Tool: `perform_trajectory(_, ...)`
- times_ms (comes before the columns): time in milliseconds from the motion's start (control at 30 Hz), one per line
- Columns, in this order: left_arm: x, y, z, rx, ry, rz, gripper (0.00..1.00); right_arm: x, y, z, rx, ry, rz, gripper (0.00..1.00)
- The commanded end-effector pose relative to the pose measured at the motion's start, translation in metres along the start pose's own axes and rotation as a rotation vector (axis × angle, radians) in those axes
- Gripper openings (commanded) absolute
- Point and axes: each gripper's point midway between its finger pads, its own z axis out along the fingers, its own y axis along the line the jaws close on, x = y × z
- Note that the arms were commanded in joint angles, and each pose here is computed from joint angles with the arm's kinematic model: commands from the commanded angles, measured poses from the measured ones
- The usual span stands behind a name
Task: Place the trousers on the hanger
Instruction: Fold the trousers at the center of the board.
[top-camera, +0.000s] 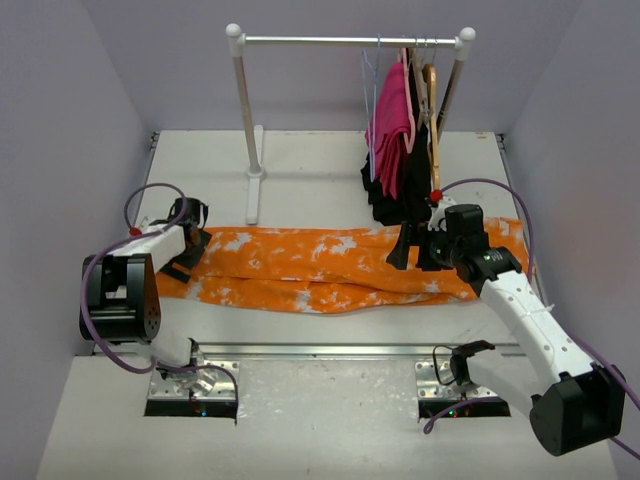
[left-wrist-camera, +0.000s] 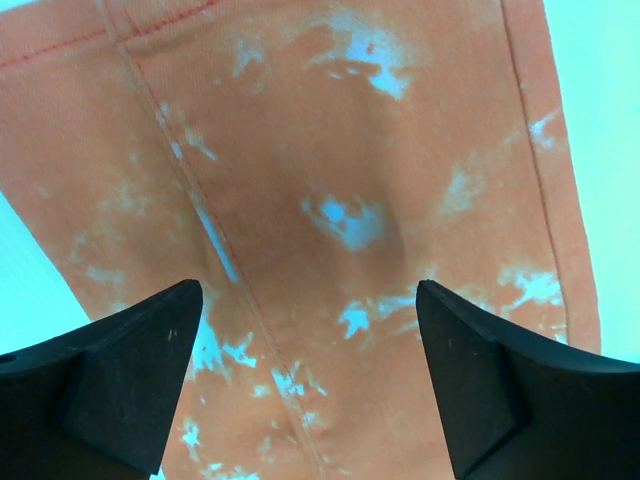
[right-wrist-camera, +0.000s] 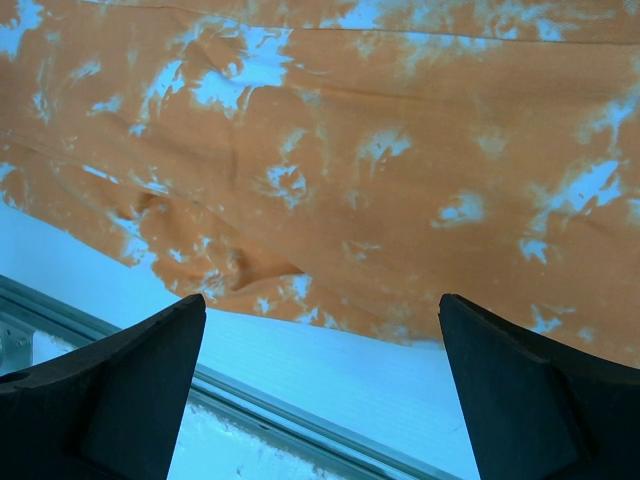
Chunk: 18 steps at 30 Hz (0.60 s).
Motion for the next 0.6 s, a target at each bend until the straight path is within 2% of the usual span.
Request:
perform_trajectory(0,-0.009,-0.029,-0.021,0.119,-0.010,-0.015,0.77,-0.010,0.006,0.000,-0.029,-0.044,-0.031,0.99)
perform_trajectory(100,-0.009,-0.036,-0.021,0.124,-0.009,-0.025,0.72,-0.010,0.005,0.000,-0.028,-0.046,-0.031,0.99)
perform_trajectory(167,-0.007,-0.037,-0.016,0.103,-0.007,-0.027,0.63,-0.009,0.005,0.000,-0.027,-0.046,-0.030,0.99)
perform_trajectory(233,-0.002,-0.034,-0.009,0.077,0.003,-0.018,0.59,-0.009,0.005,0.000,-0.026,-0.045,-0.030,0.99)
perform_trajectory(467,0.013,-0.027,0.003,0.043,0.045,0.000,0.58,-0.009,0.005,0.001,-0.025,-0.045,-0.029,0.99)
perform_trajectory(567,0.017,-0.025,0.004,0.041,0.057,0.004,0.54,-0.008,0.004,0.001,-0.025,-0.043,-0.030,0.99)
